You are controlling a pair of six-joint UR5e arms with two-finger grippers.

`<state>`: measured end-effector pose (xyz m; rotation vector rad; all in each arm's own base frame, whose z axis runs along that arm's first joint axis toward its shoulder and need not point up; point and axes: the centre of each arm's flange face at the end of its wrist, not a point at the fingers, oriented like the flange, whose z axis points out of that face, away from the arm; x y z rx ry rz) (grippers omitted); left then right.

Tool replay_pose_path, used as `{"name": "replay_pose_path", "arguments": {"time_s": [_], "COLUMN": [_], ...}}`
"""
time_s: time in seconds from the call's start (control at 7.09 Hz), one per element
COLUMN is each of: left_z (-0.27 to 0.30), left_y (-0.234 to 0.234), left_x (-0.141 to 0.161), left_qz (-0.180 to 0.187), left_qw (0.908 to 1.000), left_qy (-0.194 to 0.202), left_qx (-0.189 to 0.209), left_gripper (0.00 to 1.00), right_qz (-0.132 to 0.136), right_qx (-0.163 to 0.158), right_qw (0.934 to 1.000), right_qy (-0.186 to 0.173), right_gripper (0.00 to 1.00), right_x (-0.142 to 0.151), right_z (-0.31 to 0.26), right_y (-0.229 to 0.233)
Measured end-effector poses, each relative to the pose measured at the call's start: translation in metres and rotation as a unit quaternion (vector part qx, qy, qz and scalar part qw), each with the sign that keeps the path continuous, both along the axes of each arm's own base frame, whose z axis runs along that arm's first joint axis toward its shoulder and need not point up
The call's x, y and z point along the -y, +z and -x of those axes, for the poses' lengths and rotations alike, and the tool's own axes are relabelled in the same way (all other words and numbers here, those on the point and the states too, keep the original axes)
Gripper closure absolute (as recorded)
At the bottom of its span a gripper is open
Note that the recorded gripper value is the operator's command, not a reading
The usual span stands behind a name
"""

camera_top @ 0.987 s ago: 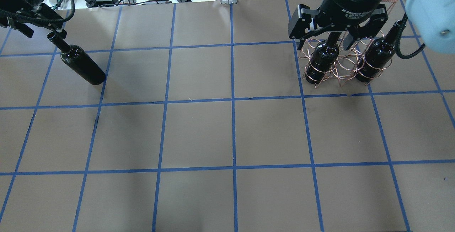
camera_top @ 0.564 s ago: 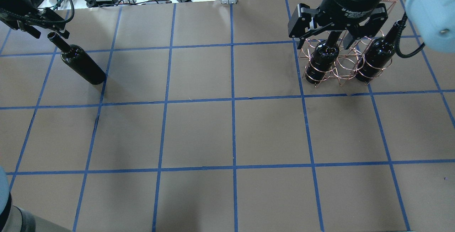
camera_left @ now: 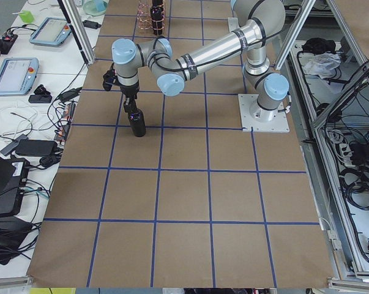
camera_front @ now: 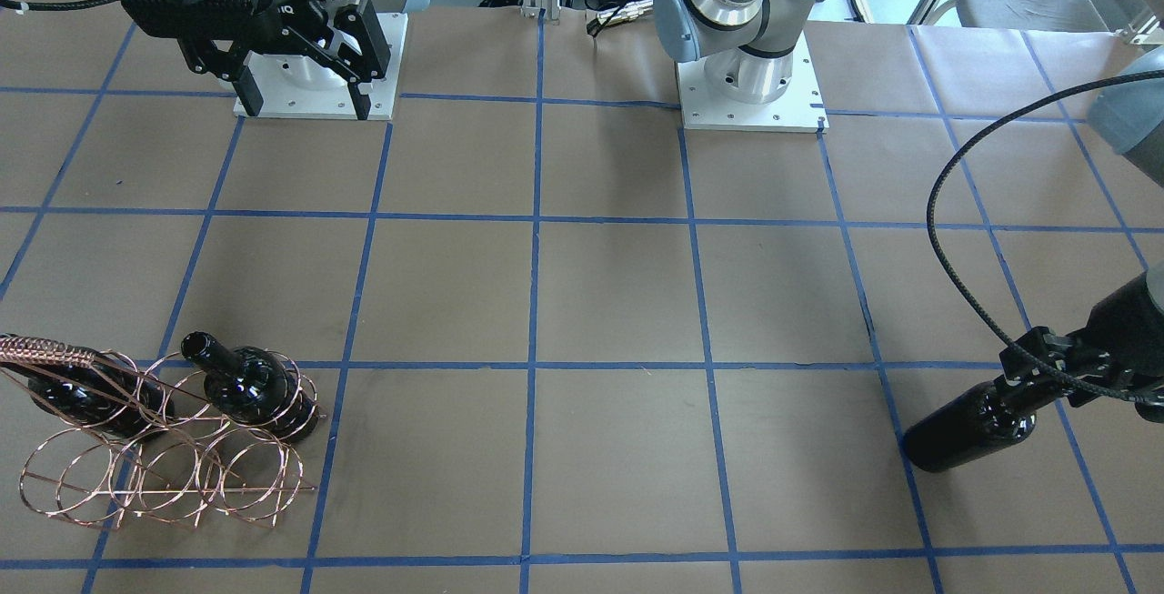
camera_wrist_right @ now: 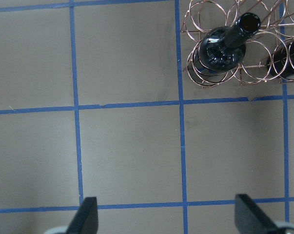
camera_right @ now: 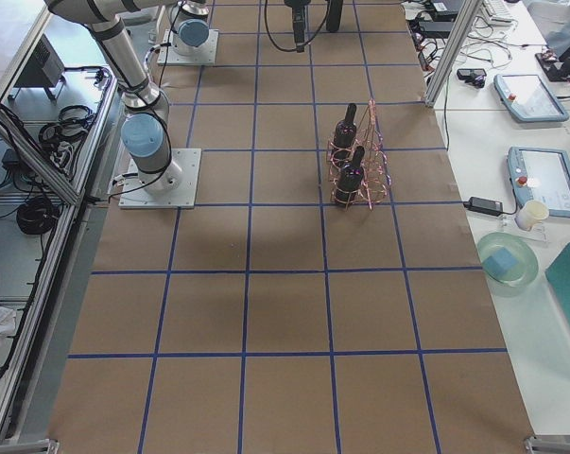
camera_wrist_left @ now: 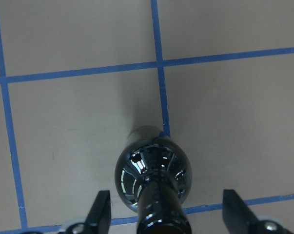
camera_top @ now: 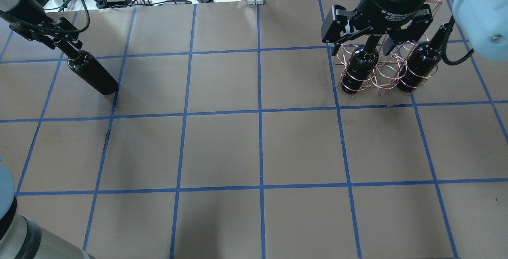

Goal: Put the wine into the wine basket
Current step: 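Grasp the dark wine bottle by its base with the left gripper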

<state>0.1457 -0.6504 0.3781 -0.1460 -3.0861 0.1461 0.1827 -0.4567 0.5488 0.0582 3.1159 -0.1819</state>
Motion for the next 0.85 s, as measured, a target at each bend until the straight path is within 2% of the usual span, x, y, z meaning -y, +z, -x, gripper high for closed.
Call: {"name": "replay_pose_path", "arguments": {"time_s": [0.14, 0.28, 0.56, 0.71, 0.85], "left_z": [-0.0006, -0.001, -0.0011, -0.0009, -0.0011], "left_y": [-0.0032, -0.0048, -0.0067, -0.0075, -0.0082], "left_x": [-0.0005, -0.0012, -0.0023, -0.0028, -0.0034], "left_qz": [-0.004, -0.007, -0.011, -0.014, -0.016], "left_qw": [1.0, 1.0, 0.9999, 0.9999, 0.9998], "left_qy": [0.0, -0.001, -0.001, -0.001, -0.001], "left_qx": [0.003, 0.005, 0.006, 0.005, 0.006], "left_gripper": [0.4, 0.49, 0.54, 0.8, 1.0], "right_qz": [0.0, -0.001, -0.001, -0.001, -0.001], "right_qx": [0.0, 0.0, 0.002, 0.002, 0.003], "right_qw": [1.0, 1.0, 1.0, 1.0, 1.0], "right_qy": [0.001, 0.001, 0.003, 0.003, 0.002], "right_gripper": [0.0, 0.0, 0.0, 0.0, 0.0], "right_x": [-0.0002, -0.0003, 0.0001, 0.0002, 0.0002], "right_z": [-0.0004, -0.0006, -0.001, -0.0011, -0.0012], "right_y": [-0.0001, -0.0003, -0.0006, -0.0008, -0.0009]}}
